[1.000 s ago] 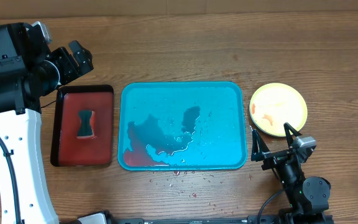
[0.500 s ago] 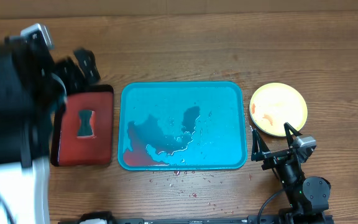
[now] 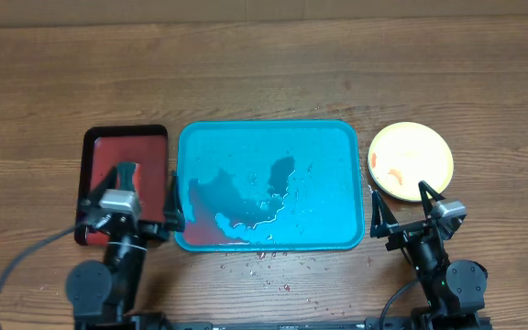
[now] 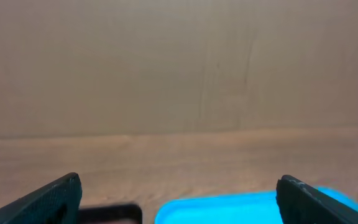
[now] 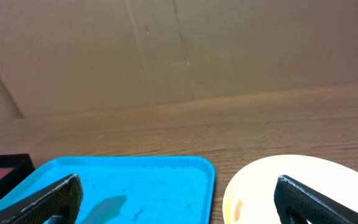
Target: Clean dirty plates on tray and stack at the side
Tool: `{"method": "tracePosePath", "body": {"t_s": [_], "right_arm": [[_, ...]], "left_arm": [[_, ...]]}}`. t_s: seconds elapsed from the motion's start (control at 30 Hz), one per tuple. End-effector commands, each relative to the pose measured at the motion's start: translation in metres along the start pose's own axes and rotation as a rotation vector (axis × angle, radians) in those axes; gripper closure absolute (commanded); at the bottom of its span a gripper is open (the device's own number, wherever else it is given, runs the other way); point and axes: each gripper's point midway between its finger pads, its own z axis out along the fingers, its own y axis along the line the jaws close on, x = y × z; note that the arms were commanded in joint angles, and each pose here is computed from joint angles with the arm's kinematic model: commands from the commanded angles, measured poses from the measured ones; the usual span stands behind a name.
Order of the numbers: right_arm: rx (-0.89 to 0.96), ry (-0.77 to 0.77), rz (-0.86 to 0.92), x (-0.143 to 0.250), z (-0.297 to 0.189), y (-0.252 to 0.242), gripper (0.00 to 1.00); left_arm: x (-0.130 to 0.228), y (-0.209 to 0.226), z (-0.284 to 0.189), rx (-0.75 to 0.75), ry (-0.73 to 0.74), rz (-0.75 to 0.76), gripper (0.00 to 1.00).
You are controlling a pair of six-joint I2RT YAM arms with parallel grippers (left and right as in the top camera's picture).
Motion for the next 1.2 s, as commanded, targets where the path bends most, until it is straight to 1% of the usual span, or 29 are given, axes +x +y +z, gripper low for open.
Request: {"method": "tracePosePath", "body": {"t_s": [0.0,0.13,0.3,0.4,1.17], "right_arm": [[0.01,-0.007,-0.008,0.0,0.0,-0.002,0.0],[0.01,-0.007,-0.008,0.0,0.0,-0.002,0.0],[0.01,-0.007,-0.008,0.0,0.0,-0.002,0.0],[0.01,-0.007,-0.008,0.0,0.0,-0.002,0.0],[0.01,-0.007,-0.007,0.0,0.0,-0.002,0.0]], "left_arm": [[0.031,0.0,-0.004,-0.008,-0.013,0.045,0.0],[0.066,0.015,-0.006,-0.097,0.002,0.054,0.0],[0.105,0.019,-0.004,-0.11,0.081,0.055,0.0],[0.106,0.018,-0.004,-0.104,0.086,0.026,0.0],[0.106,0.019,-0.004,-0.107,0.087,0.027,0.0]]}}
